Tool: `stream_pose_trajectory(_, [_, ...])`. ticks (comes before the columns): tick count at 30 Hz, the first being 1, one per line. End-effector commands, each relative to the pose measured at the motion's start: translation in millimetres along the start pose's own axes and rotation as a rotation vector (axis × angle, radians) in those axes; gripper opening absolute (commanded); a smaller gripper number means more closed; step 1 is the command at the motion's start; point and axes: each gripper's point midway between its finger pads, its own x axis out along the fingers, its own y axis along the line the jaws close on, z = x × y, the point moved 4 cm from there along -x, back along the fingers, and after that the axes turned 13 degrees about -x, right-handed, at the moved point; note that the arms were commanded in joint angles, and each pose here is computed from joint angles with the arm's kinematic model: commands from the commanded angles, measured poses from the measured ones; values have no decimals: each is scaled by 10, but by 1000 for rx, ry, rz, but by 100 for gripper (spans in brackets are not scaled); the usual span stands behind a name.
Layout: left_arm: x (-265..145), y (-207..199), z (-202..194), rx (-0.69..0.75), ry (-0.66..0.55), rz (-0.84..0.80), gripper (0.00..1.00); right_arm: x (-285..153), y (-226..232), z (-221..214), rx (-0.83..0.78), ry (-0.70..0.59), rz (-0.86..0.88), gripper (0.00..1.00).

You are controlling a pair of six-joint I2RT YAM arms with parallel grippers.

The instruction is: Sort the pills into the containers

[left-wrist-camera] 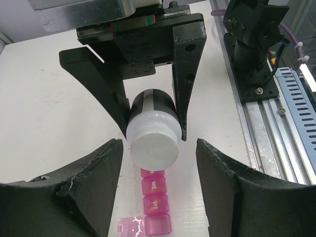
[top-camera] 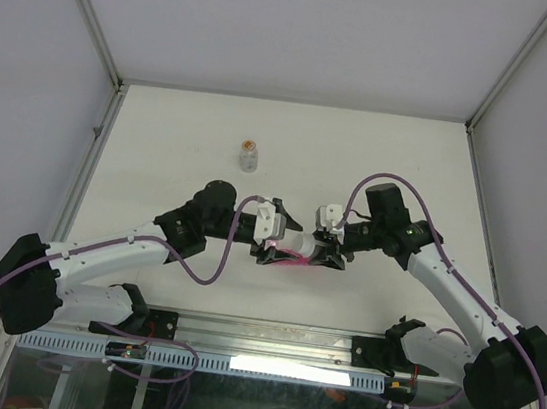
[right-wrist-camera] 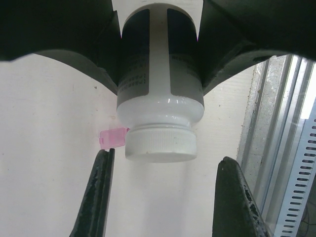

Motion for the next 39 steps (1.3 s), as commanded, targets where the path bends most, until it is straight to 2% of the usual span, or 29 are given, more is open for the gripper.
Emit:
stream_pose_trajectory(1, [57, -6, 190, 35, -35, -30, 61, -18, -118, 132, -51, -22, -21, 0])
stream_pose_trajectory(8, [102, 15, 134, 8, -14, -29, 59, -11, -118, 124, -43, -22, -20, 0])
stream_pose_trajectory(12, [104, 24, 146, -2, -14, -22, 47, -7, -124, 120, -40, -21, -21, 0])
stream_pose_trajectory(21, [104, -22, 119, -56, -6, -36, 38, 0, -143, 110, -24, -14, -29, 0])
stream_pose_trajectory(23, [104, -26, 113, -92, -4, -30, 29, -3, -150, 120, -22, -15, -32, 0])
stream_pose_trajectory(26, [125, -29, 112, -203, 0, -10, 17, -5, -160, 120, -19, -11, -39, 0])
stream_pose_trajectory(30, [170, 20, 123, -510, 5, 93, 0, -9, -186, 104, -13, 2, -56, 0])
stream_pose_trajectory(35, [96, 96, 115, -871, -84, 287, 0, -17, -231, 95, -3, 17, -81, 0])
stream_pose_trajectory(39, [50, 85, 146, -958, -125, 319, 0, -13, -242, 90, 4, 20, -86, 0])
